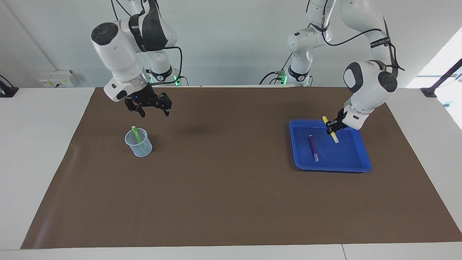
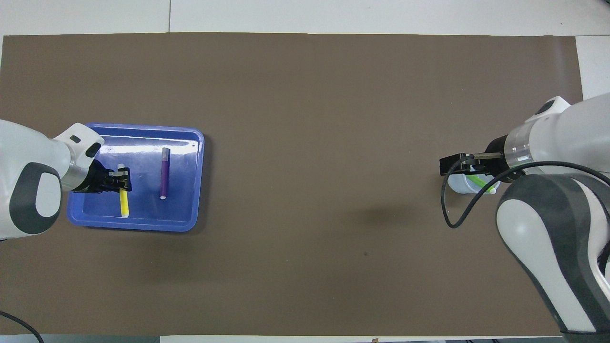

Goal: Right arm passes pens to left for tray arrangement
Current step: 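Lower the yellow pen into the tray with the left gripper and release, then grasp the green pen in the cup with the right gripper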

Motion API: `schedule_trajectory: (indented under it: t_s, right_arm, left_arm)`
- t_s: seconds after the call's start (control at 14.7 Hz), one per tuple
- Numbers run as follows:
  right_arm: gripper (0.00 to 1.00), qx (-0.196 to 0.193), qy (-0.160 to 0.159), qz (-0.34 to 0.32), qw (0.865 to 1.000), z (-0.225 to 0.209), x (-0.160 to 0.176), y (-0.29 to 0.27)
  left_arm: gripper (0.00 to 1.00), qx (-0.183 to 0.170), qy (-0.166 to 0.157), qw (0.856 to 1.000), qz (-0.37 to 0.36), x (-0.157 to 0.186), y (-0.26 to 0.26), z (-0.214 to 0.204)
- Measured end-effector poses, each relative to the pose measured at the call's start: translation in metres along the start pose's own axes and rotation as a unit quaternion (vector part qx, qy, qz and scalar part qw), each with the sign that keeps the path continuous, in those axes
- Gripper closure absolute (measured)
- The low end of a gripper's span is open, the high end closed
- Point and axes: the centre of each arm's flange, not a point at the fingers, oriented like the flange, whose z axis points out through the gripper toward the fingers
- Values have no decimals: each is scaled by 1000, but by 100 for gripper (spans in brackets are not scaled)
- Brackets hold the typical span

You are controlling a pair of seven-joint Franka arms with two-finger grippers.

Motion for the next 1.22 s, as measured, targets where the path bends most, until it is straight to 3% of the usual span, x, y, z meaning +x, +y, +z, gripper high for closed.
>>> schedule_trajectory:
  t_s: [0.41,0.81,1.02,1.09,1.22]
  right_arm:
    - [1,1,21,-75,997,54,-24,85]
    - [10,-4,31,-78,997,89,-38,104]
    - [22,-3,25,-73,997,98,-43,107]
    - [22,-3,23,-72,997,100,-44,109]
    - [40,-3,23,-70,997,100,-45,110]
  left_arm:
    - [82,22,1,999,41,20,2,35]
    - [81,23,3,999,43,22,2,34]
    - [53,23,4,999,44,22,2,34]
    - [40,23,4,999,44,22,2,34]
    - [19,23,4,999,43,22,2,33]
